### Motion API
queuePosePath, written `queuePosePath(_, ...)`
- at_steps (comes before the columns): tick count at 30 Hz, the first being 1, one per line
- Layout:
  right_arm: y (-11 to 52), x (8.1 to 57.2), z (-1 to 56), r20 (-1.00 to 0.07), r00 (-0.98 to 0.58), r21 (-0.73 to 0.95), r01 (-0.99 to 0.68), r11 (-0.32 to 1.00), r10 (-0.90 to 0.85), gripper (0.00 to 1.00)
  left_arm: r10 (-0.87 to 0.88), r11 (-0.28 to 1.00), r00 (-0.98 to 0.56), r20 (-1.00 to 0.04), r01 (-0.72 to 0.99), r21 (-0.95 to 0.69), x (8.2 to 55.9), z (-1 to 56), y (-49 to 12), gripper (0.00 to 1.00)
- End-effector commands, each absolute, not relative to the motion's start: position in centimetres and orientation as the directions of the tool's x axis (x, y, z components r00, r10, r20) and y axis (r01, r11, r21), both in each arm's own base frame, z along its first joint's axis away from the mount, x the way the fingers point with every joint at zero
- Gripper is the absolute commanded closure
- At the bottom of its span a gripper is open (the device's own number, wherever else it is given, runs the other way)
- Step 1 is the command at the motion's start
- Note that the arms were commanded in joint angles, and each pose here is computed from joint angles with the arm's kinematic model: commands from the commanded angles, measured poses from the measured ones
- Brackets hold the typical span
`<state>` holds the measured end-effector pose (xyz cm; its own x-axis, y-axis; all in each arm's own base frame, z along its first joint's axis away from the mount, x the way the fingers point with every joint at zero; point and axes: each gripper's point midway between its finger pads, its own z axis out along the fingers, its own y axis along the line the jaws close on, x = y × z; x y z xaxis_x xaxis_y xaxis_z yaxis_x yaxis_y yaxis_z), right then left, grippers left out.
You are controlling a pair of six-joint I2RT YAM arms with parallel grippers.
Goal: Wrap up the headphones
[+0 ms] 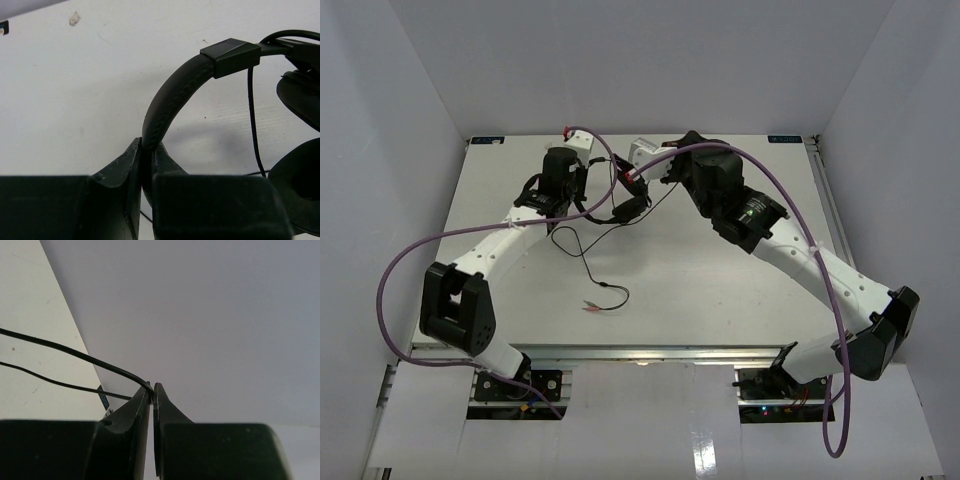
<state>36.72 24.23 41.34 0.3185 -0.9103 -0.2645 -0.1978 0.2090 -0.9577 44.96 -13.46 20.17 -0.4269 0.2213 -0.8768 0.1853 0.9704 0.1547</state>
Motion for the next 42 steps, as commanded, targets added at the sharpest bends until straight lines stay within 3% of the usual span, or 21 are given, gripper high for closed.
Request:
queuePosePath(1,23.1,36.0,46.4,-0.319,0.378,-0.947,-0.085,0.311,-0.869,0.92,0.255,0.94,-0.326,-0.91,0.304,0.154,42.7,23.9,-15.3,1.0)
queuePosePath(7,24.3,35.8,46.9,-0.35,0.451,-0.935,-0.117,0.334,-0.821,0.92,0.309,0.889,-0.349,-0.885,0.437,0.138,39.8,22.2,-17.7,1.0)
queuePosePath(13,28.1,34.4,45.9,-0.461,0.569,-0.887,-0.318,0.335,-0.681,0.92,0.309,0.832,-0.364,-0.879,0.551,0.065,37.5,21.6,-20.3,1.0)
queuePosePath(22,32.3,35.4,41.6,-0.596,0.578,-0.798,-0.502,0.334,-0.557,0.92,0.253,0.733,-0.335,-0.908,0.679,-0.046,34.2,23.7,-23.7,1.0)
queuePosePath(32,31.4,40.8,40.2,-0.689,0.434,-0.722,-0.484,0.495,-0.581,0.92,0.21,0.67,-0.326,-0.922,0.735,-0.108,31.7,25.3,-25.5,1.0)
queuePosePath(42,23.5,45.7,37.8,-0.754,0.262,-0.647,-0.449,0.616,-0.602,0.92,0.132,0.644,-0.301,-0.944,0.751,-0.149,30.1,28.5,-25.5,1.0)
